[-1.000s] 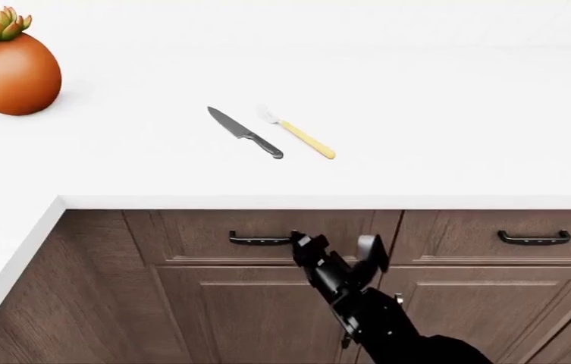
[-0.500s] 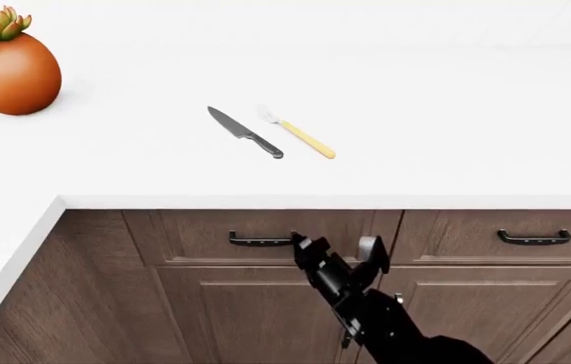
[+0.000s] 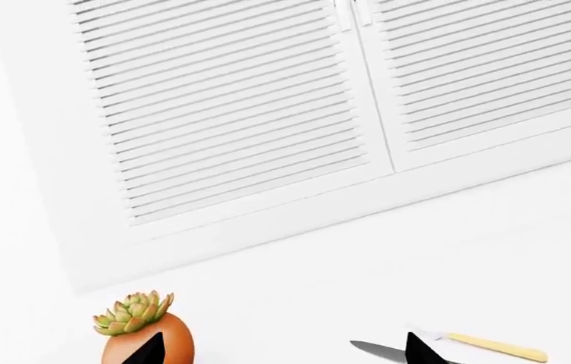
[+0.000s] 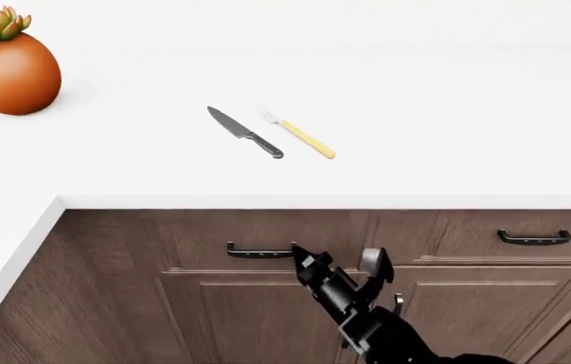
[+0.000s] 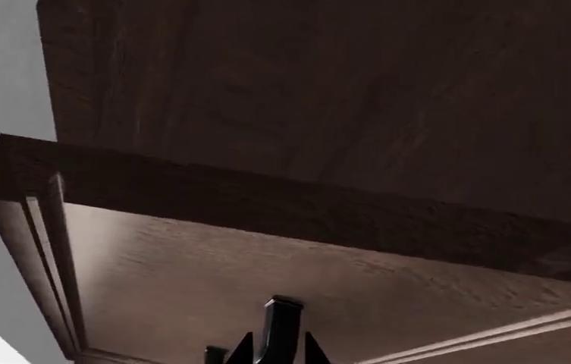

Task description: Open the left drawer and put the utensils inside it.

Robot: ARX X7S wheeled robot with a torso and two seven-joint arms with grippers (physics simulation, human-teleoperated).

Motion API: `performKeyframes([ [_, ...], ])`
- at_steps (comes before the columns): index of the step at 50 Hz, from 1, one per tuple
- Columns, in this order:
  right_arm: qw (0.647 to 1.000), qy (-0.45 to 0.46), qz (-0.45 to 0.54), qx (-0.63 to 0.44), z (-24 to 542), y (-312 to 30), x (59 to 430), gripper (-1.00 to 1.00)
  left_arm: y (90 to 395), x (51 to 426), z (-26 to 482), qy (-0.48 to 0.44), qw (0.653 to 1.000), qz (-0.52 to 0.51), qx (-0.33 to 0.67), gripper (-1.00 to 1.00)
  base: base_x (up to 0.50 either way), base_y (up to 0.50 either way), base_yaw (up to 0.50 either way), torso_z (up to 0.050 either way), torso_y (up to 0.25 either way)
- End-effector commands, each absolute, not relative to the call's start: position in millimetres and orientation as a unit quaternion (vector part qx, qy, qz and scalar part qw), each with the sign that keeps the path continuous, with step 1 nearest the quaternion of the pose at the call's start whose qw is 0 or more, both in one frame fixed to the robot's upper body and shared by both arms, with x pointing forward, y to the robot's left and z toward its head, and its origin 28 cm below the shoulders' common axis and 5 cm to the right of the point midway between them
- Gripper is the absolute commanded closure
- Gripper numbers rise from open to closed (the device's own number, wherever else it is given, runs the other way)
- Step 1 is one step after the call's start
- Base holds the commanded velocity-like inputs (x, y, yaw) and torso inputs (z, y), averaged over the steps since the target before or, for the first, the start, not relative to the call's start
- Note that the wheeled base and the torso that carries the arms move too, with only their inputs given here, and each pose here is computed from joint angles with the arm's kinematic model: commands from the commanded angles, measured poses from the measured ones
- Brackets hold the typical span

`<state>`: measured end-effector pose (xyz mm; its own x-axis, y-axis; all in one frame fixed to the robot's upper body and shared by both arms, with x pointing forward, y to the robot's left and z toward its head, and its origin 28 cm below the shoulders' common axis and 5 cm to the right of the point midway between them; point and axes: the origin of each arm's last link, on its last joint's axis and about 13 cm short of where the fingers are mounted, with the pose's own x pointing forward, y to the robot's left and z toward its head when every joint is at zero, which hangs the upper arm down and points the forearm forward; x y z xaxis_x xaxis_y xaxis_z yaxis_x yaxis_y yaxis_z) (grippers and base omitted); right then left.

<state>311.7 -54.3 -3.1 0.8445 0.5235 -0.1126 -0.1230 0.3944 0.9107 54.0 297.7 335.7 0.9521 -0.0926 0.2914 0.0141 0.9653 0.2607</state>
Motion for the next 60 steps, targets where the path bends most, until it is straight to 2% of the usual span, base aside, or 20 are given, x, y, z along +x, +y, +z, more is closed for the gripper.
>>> performKeyframes([
  [1, 0.799, 0.157, 0.285, 0.505, 19.7, -44.1, 289.3, 1.00, 296.6, 53.1, 337.6, -0.155, 0.979, -0.028, 0.130, -1.00, 0.00, 0.00, 0.00, 0.000, 0.000],
  [17, 0.794, 0.132, 0.306, 0.508, 38.0, -50.4, 248.9, 1.00, 295.6, 52.9, 337.3, -0.154, 0.979, -0.029, 0.132, -1.00, 0.00, 0.00, 0.00, 0.001, 0.003],
  [31, 0.812, 0.140, 0.310, 0.473, 47.7, -70.8, 200.3, 1.00, 293.8, 52.9, 339.8, -0.159, 0.978, -0.032, 0.132, -1.00, 0.00, 0.00, 0.00, 0.002, 0.005],
  [37, 0.815, 0.114, 0.297, 0.485, 47.0, -78.8, 184.8, 1.00, 293.5, 53.2, 340.9, -0.160, 0.978, -0.032, 0.131, -1.00, 0.00, 0.00, 0.00, 0.000, 0.002],
  [41, 0.825, 0.061, 0.261, 0.497, 45.2, -87.9, 177.0, 1.00, 292.9, 52.8, 341.3, -0.161, 0.978, -0.032, 0.131, -1.00, 0.00, 0.00, 0.00, 0.000, 0.000],
  [42, 0.828, 0.038, 0.248, 0.501, 45.6, -90.3, 174.7, -1.00, 292.9, 52.7, 341.4, -0.161, 0.978, -0.032, 0.132, -1.00, 0.00, 0.00, 0.00, 0.000, 0.000],
  [45, 0.851, -0.035, 0.182, 0.491, 46.2, -94.4, 165.4, -1.00, 292.6, 52.7, 341.2, -0.160, 0.978, -0.033, 0.132, -1.00, 0.00, 0.00, 0.00, 0.000, 0.000],
  [49, 0.881, -0.060, 0.104, 0.458, 39.8, -85.5, 148.2, -1.00, 292.3, 51.9, 341.6, -0.161, 0.978, -0.033, 0.132, -1.00, 0.00, 0.00, 0.00, 0.000, 0.000],
  [60, 0.894, -0.075, 0.044, 0.440, 45.6, -82.7, 137.0, -1.00, 292.3, 51.7, 340.4, -0.160, 0.978, -0.033, 0.132, -1.00, 0.00, 0.00, 0.00, 0.000, 0.000],
])
